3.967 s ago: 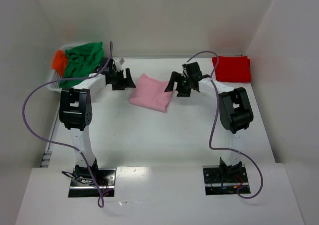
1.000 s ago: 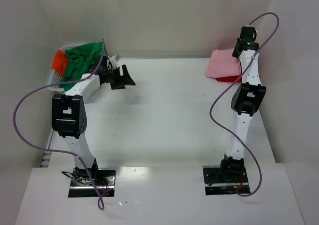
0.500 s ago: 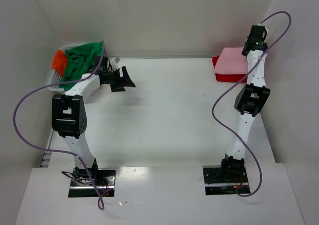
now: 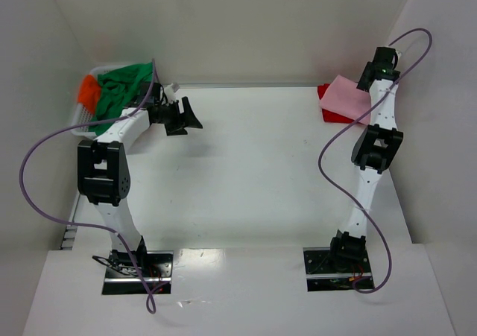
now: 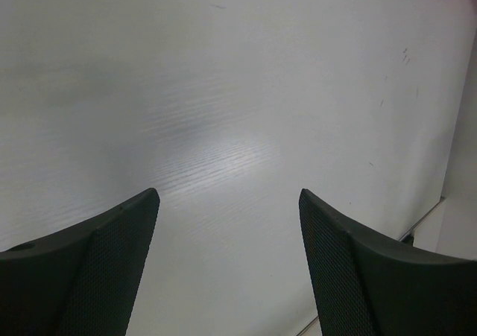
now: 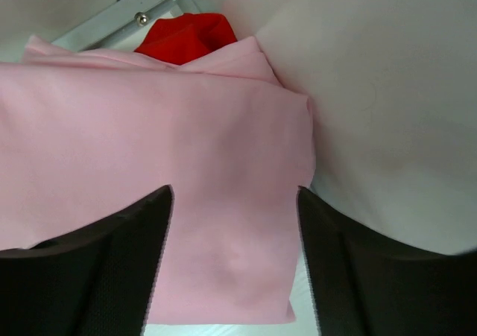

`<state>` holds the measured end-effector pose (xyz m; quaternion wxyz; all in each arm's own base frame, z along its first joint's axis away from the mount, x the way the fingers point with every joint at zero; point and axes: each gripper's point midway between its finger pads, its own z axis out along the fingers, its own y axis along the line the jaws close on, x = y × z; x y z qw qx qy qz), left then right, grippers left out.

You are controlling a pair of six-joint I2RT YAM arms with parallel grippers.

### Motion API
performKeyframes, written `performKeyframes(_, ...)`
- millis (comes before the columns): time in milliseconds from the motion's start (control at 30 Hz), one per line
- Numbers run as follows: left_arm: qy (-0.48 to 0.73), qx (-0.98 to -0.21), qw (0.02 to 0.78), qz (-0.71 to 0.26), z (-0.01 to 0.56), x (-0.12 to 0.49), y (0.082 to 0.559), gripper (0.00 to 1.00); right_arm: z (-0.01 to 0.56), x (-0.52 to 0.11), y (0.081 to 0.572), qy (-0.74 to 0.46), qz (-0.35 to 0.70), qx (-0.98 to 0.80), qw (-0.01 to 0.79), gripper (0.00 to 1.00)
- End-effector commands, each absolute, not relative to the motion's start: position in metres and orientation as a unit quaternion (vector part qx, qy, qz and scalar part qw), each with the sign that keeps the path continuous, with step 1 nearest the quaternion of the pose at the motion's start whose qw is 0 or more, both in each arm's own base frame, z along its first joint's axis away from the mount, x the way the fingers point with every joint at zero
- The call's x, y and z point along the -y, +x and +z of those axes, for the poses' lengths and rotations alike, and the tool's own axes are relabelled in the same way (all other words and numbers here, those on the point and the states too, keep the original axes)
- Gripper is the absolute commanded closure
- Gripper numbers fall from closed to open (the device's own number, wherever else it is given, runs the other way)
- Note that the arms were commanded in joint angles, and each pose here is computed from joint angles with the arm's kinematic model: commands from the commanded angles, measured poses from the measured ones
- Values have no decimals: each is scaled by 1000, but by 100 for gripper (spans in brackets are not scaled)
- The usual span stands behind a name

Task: Fold and stack the t-shirts
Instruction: Put the neatly folded tshirt into the corner of the board with the right arm

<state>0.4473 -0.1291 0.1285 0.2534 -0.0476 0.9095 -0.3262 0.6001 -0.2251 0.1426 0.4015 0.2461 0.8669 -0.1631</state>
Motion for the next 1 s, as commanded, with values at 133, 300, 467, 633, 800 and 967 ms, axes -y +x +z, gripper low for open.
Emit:
performKeyframes(133,-47,-902,250,-348,136,134,455,17,217,207,608,244,-146,-834,472,0)
performKeyframes(300,-37,-898,258,-354,139,139,458,17,208,142,617,197,-93,-857,467,0)
performKeyframes(467,-24,-895,269,-357,145,140,459,17,158,51,629,151,-83,-886,431,0)
performKeyframes(633,-10,-893,272,-357,146,140,456,17,107,11,630,155,-80,-900,399,0)
performKeyframes(800,-2,-891,280,-358,153,137,454,17,94,23,632,184,-109,-891,400,0)
performKeyframes(967,6,-891,278,-359,153,137,452,17,87,35,640,189,-145,-881,408,0)
